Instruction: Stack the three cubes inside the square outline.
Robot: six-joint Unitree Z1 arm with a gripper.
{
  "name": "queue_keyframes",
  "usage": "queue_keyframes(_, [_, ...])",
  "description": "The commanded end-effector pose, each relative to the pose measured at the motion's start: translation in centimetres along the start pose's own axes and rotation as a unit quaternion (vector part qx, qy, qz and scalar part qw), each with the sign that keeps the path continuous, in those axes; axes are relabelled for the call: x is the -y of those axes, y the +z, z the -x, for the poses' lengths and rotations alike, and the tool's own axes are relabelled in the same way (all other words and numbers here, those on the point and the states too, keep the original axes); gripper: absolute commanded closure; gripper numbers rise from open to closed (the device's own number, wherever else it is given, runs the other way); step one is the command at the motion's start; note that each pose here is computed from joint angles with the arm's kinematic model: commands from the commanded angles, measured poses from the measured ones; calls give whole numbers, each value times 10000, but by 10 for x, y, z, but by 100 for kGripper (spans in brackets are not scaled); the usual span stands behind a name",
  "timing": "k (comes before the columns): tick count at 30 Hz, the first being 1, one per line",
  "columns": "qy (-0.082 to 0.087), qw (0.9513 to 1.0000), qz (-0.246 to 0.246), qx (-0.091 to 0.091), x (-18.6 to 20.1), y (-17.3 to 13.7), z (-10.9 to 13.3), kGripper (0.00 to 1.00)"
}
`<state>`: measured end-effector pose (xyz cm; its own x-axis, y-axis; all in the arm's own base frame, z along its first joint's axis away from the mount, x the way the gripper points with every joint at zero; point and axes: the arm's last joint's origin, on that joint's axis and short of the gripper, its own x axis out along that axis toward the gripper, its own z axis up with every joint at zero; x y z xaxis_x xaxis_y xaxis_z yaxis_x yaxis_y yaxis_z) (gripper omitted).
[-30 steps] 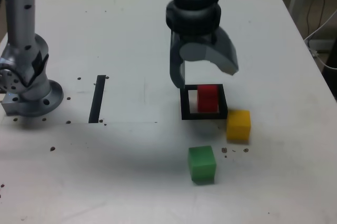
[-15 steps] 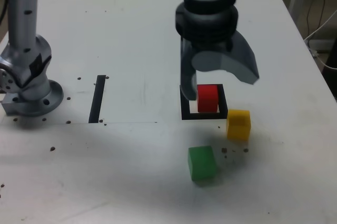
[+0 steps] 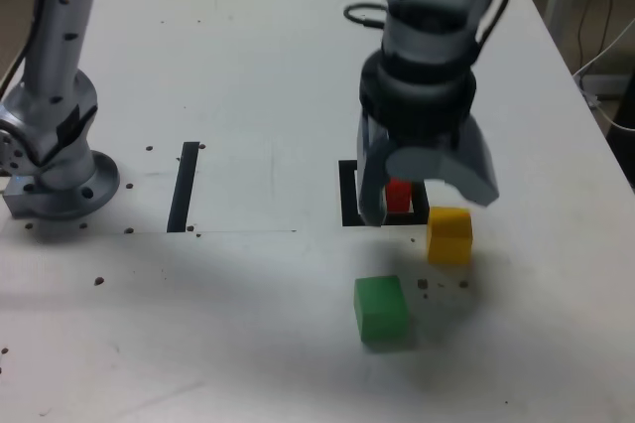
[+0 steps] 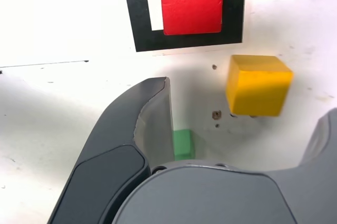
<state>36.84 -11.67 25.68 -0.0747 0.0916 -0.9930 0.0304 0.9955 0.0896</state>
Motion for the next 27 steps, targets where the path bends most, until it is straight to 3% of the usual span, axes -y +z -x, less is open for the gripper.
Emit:
queue_keyframes(1, [13,10000,7,-62,3,6,-8,9])
queue_keyframes(18, [23,9999,-59,-93,18,30,-31,19])
queue_keyframes(27, [14,9999,-59,91,20,36,-39,21])
